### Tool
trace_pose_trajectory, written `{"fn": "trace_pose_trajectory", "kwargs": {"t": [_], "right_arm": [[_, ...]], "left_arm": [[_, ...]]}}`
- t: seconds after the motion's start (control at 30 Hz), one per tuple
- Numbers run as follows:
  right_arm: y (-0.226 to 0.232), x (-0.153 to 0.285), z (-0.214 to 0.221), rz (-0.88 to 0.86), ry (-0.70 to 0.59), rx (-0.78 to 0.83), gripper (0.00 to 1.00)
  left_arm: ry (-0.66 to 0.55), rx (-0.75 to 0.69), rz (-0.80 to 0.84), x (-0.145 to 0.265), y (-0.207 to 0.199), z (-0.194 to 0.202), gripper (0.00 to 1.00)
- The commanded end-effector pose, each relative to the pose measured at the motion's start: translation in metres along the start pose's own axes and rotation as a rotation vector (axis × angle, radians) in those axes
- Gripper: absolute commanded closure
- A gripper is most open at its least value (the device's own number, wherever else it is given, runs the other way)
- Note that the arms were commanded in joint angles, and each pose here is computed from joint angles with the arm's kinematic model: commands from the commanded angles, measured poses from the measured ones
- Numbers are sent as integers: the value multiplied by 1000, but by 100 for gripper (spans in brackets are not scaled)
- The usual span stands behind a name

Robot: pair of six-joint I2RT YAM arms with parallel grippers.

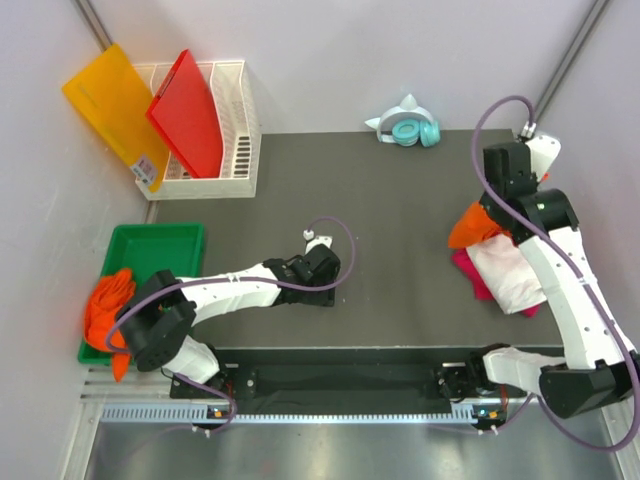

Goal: Fold and stack the t-shirts
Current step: Put the neatly folded tshirt into the corner of the board with both arms

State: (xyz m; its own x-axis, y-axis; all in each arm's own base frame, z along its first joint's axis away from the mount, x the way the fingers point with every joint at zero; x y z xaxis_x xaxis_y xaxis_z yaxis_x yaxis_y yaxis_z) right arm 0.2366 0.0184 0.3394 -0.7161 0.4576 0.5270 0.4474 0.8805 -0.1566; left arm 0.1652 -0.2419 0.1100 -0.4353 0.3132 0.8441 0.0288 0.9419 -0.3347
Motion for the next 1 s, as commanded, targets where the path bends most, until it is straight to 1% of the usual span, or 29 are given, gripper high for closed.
{"fn": "trace_pose_trajectory", "kwargs": {"t": [0.0,0.03,0.2,0.27,0.3,0.33,0.37,0.4,0.43,0.47,0.5,0.53,0.6,0.63,0.67,0.77,0.8,0.87,0.9,0.93,0.97], "right_arm": [[28,1,-23,-186,-51,30,100],[36,1,-23,-238,-49,42,100],[79,12,-24,-388,-61,137,100],[102,20,-28,-448,-66,189,100],[110,28,-38,-477,-92,191,100],[129,28,-33,-499,-75,235,100],[138,31,-36,-514,-78,248,100],[145,41,-48,-537,-106,242,100],[167,41,-44,-558,-92,282,100],[176,45,-48,-572,-99,294,100],[179,57,-64,-591,-138,276,100],[197,57,-60,-605,-128,307,100],[205,69,-75,-631,-164,298,100],[215,66,-71,-636,-154,317,100],[218,66,-71,-640,-154,320,100],[226,55,-51,-651,-118,340,100],[228,46,-35,-650,-90,348,100],[230,38,-17,-650,-60,358,100],[231,30,2,-655,-22,371,100],[232,26,11,-657,-2,376,100],[232,16,34,-641,52,402,100]], "left_arm": [[-77,-6,64,10,-21,-20,50],[-81,-3,65,10,-22,-21,50],[-132,14,68,19,-27,-31,50],[-161,23,65,24,-28,-38,50],[-184,35,61,28,-27,-43,50],[-196,46,61,32,-27,-48,50],[-211,58,63,35,-27,-51,50],[-242,88,64,41,-25,-59,50],[-257,102,65,44,-23,-62,50],[-280,119,69,53,-21,-66,49],[-315,139,51,56,-18,-70,49],[-334,142,39,59,-14,-72,49],[-398,163,10,71,-7,-77,49],[-414,166,0,74,-4,-78,49],[-437,174,4,81,-1,-79,49],[-481,197,-14,85,9,-78,49],[-482,207,-15,84,11,-77,49],[-477,215,-26,82,15,-74,49],[-472,223,-29,80,15,-72,49],[-463,223,-26,78,15,-71,50],[-454,225,-31,75,15,-70,50]]}}
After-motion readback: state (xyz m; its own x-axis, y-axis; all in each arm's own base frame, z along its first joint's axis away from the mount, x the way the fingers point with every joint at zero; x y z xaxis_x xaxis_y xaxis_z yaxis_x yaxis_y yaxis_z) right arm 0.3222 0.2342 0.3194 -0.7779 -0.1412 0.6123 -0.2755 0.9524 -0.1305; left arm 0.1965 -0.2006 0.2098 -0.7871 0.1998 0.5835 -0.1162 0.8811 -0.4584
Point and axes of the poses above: each gripper's point midway between its finger pads, its own x axis back along the fingers, its own y axis along the line the jaws close on, z = x × y, the point moved 8 cm from there along x, back along the fingers, and after that the axes turned 12 degrees about x, right-handed, at the moved point
